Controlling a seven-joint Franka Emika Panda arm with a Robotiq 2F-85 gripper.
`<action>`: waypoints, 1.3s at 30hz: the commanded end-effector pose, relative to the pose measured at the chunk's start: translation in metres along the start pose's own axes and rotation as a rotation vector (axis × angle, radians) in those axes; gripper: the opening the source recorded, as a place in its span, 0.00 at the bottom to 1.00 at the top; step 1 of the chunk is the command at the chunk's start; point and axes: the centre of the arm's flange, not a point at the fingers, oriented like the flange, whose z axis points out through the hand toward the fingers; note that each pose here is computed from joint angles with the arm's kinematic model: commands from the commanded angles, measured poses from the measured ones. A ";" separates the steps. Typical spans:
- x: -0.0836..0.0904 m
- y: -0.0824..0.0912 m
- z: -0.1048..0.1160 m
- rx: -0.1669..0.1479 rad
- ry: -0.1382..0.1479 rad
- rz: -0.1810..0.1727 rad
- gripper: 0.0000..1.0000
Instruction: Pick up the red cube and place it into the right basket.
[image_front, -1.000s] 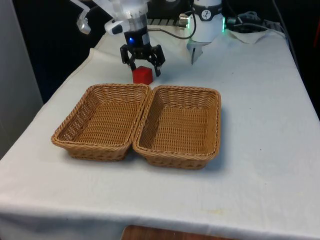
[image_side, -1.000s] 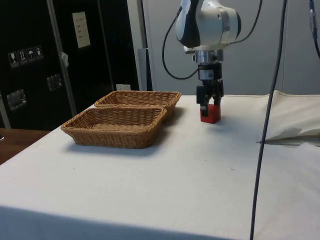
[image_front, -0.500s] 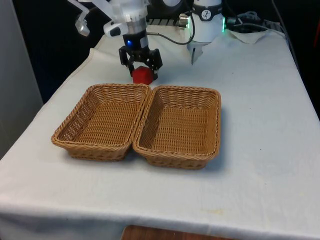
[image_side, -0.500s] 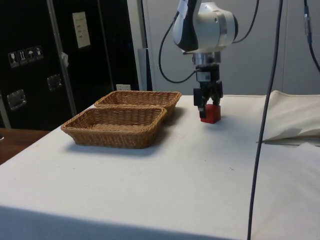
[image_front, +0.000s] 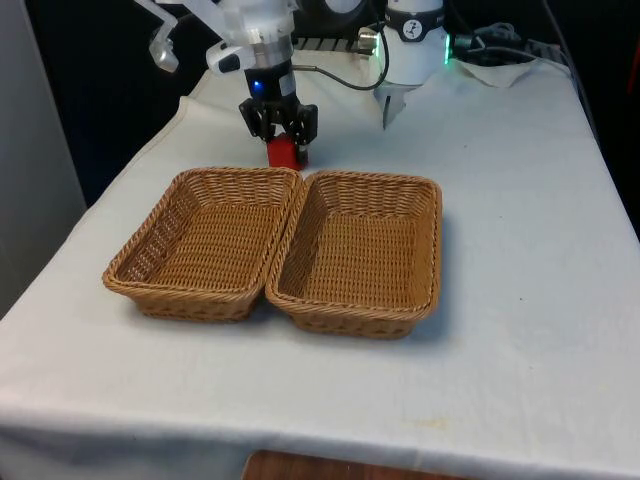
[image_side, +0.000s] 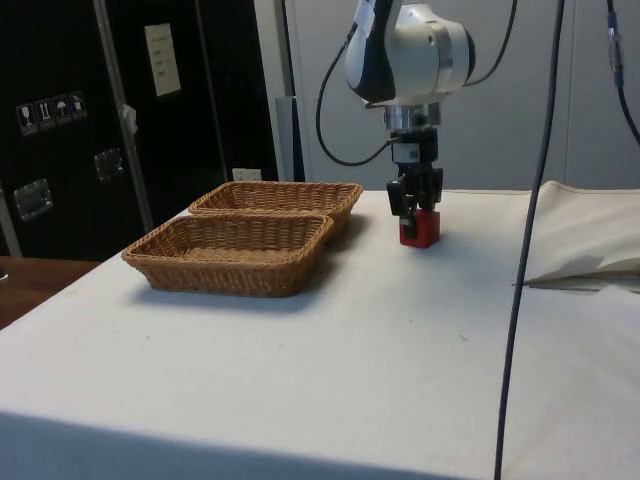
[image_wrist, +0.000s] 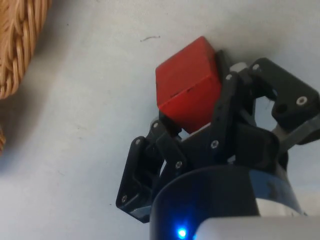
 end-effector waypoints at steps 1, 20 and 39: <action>0.000 0.000 0.001 -0.005 0.001 0.004 0.02; 0.008 0.009 -0.034 -0.007 0.039 -0.004 0.02; 0.017 0.014 -0.063 -0.054 0.066 -0.029 0.02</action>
